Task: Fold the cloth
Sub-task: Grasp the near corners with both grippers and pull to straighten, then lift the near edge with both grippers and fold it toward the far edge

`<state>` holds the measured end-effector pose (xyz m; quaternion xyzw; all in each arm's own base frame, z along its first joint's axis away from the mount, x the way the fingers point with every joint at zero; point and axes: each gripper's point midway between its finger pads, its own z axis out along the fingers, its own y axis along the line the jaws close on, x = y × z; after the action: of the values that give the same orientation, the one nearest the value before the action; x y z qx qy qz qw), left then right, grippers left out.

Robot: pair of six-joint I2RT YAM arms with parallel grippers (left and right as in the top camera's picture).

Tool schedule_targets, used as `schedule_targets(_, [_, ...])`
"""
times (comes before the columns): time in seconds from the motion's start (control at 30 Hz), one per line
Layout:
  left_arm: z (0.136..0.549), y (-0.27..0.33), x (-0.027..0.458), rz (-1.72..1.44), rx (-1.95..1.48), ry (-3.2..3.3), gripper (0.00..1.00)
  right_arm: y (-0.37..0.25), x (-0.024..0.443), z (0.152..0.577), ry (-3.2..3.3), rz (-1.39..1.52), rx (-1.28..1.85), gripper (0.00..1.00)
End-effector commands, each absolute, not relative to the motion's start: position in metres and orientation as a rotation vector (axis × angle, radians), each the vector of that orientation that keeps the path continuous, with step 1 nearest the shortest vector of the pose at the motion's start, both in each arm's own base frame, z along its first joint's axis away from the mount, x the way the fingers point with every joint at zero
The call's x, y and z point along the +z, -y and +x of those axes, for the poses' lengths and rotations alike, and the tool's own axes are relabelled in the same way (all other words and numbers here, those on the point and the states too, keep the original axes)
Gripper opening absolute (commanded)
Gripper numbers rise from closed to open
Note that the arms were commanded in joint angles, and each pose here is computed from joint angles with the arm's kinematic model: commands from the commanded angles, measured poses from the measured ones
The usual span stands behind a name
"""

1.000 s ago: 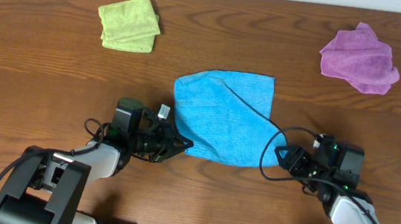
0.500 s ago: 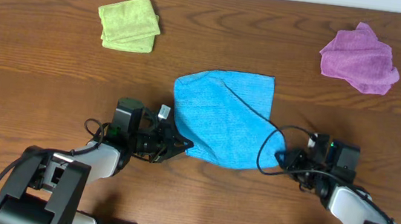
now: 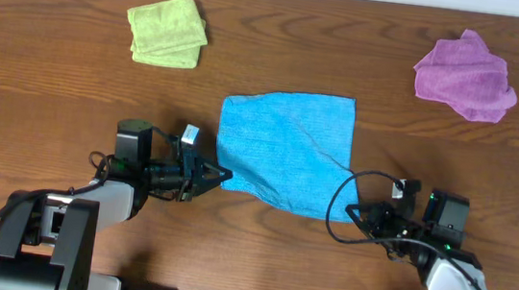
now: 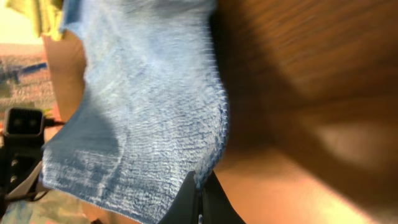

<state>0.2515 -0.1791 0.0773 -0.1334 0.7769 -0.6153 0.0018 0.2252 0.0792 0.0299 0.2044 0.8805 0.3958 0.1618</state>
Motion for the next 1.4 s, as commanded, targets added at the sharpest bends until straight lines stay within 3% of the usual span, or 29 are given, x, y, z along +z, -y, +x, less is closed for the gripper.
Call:
schedule_targets(0.0, [0.241, 0.181, 0.085, -0.315, -2.025, -2.414, 0.06, -0.083, 0.042, 0.22, -2.482, 0.535, 1.162, 0.01])
schedule_targets(0.27, [0.217, 0.178, 0.063, -0.308, -1.969, -2.514, 0.06, -0.085, 0.052, 0.202, -2.498, 0.526, 1.145, 0.01])
schedule_targets(0.53, [0.164, 0.164, 0.021, -0.425, -1.741, -2.837, 0.06, -0.089, 0.045, 0.178, -2.582, 0.509, 1.14, 0.01])
schedule_targets(0.73, [0.16, 0.163, 0.021, -0.416, -1.735, -2.853, 0.06, -0.09, 0.042, 0.171, -2.614, 0.481, 1.131, 0.01])
schedule_targets(0.93, [0.175, 0.158, 0.023, -0.461, -1.623, -2.862, 0.05, -0.083, 0.056, 0.2, -2.502, 0.383, 1.07, 0.01])
schedule_targets(1.37, [0.272, 0.138, 0.07, -0.488, -1.115, -2.744, 0.06, -0.07, 0.082, 0.251, -2.302, 0.374, 0.948, 0.01])
